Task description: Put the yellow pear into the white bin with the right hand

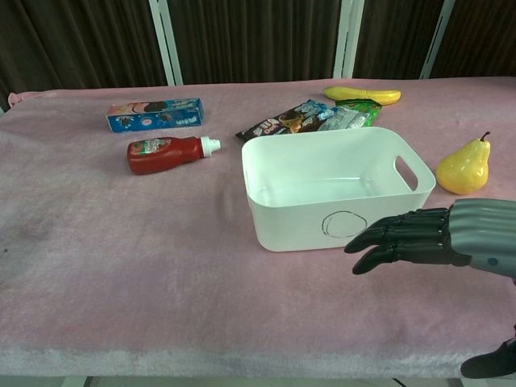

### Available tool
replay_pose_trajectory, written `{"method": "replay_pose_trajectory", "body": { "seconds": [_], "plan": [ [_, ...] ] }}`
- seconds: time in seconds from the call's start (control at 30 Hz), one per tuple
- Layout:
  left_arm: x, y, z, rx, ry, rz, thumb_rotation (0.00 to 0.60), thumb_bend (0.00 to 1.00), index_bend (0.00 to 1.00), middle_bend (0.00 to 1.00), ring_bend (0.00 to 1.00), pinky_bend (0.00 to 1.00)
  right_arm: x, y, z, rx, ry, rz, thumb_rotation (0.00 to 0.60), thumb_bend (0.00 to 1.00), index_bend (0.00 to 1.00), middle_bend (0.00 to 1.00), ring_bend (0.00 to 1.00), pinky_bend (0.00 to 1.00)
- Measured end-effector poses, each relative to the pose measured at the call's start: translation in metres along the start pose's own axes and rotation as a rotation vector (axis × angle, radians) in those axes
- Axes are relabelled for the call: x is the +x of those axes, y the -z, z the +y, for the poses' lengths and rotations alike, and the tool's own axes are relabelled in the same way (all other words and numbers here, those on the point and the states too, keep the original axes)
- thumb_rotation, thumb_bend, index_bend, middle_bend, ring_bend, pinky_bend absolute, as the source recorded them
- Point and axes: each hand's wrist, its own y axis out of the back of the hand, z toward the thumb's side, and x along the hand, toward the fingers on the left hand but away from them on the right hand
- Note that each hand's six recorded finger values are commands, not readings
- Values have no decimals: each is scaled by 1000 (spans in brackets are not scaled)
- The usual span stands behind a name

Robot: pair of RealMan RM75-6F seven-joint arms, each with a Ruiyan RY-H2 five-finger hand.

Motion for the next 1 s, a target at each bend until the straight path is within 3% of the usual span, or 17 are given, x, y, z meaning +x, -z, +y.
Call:
{"method": "replay_pose_trajectory", "body": {
  "seconds": [0.47, 0.77, 1.0],
  "plan": [
    [0, 1, 0, -2, 3, 1, 600, 448, 277, 327, 306, 344, 3, 5, 0, 8, 9, -23, 600, 262, 296, 202, 138, 298],
    [0, 1, 0, -3, 2, 6, 600, 448, 277, 328, 306, 344, 29, 33, 9, 36, 26, -223, 600, 262, 299, 203, 138, 299],
    [0, 1, 0, 0, 4, 7, 600, 448, 277, 328, 307, 344, 46, 69, 34, 58, 125, -455, 600, 262, 300, 202, 138, 300]
  ]
}}
